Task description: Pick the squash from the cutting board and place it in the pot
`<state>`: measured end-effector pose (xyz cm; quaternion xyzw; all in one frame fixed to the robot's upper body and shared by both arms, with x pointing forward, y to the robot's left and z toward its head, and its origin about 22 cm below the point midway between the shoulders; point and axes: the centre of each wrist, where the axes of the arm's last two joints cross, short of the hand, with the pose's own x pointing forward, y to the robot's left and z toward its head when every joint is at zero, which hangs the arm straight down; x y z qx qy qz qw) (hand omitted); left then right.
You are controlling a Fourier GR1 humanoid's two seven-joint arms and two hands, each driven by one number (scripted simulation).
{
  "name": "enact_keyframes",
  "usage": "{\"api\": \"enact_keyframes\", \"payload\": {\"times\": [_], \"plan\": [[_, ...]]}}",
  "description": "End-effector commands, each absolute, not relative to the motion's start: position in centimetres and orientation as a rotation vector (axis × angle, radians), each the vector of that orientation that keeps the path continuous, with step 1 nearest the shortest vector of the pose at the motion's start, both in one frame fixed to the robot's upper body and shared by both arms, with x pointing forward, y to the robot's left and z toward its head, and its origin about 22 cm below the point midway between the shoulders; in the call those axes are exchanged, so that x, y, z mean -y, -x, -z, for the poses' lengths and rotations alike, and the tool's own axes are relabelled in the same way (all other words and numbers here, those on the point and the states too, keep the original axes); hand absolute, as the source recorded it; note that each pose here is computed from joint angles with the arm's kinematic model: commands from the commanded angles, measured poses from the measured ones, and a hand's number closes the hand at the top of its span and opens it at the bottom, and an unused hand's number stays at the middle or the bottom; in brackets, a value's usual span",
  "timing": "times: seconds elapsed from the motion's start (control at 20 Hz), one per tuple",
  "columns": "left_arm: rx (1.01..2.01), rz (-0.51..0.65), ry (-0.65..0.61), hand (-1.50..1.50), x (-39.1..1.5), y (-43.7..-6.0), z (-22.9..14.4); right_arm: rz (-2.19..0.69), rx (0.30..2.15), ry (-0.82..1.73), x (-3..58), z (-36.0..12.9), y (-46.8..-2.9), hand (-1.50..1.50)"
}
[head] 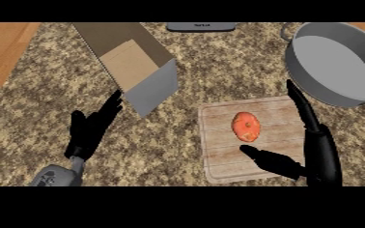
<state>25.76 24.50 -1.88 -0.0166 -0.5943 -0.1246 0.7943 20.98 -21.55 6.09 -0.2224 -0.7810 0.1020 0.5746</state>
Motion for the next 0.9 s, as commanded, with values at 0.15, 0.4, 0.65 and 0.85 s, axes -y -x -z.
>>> {"api": "enact_keyframes", "payload": {"times": [0.15, 0.4, 0.65, 0.85], "plan": [[1.274, 0.28, 0.076, 0.0, -24.7, -26.2, 2.1, -0.257, 1.564, 0.452, 19.8, -11.3, -22.4, -1.5], [1.275, 0.276, 0.047, 0.0, -25.2, -26.6, 1.5, -0.294, 1.395, 0.379, 20.4, -9.7, -24.5, -1.5], [1.293, 0.292, 0.053, 0.0, -24.1, -25.8, 2.3, -0.514, 1.205, 0.318, 19.3, -5.8, -24.2, -1.5], [1.287, 0.291, 0.057, 0.0, -26.0, -25.7, 1.7, -0.529, 1.191, 0.346, 20.6, -1.1, -24.9, -1.5]]}}
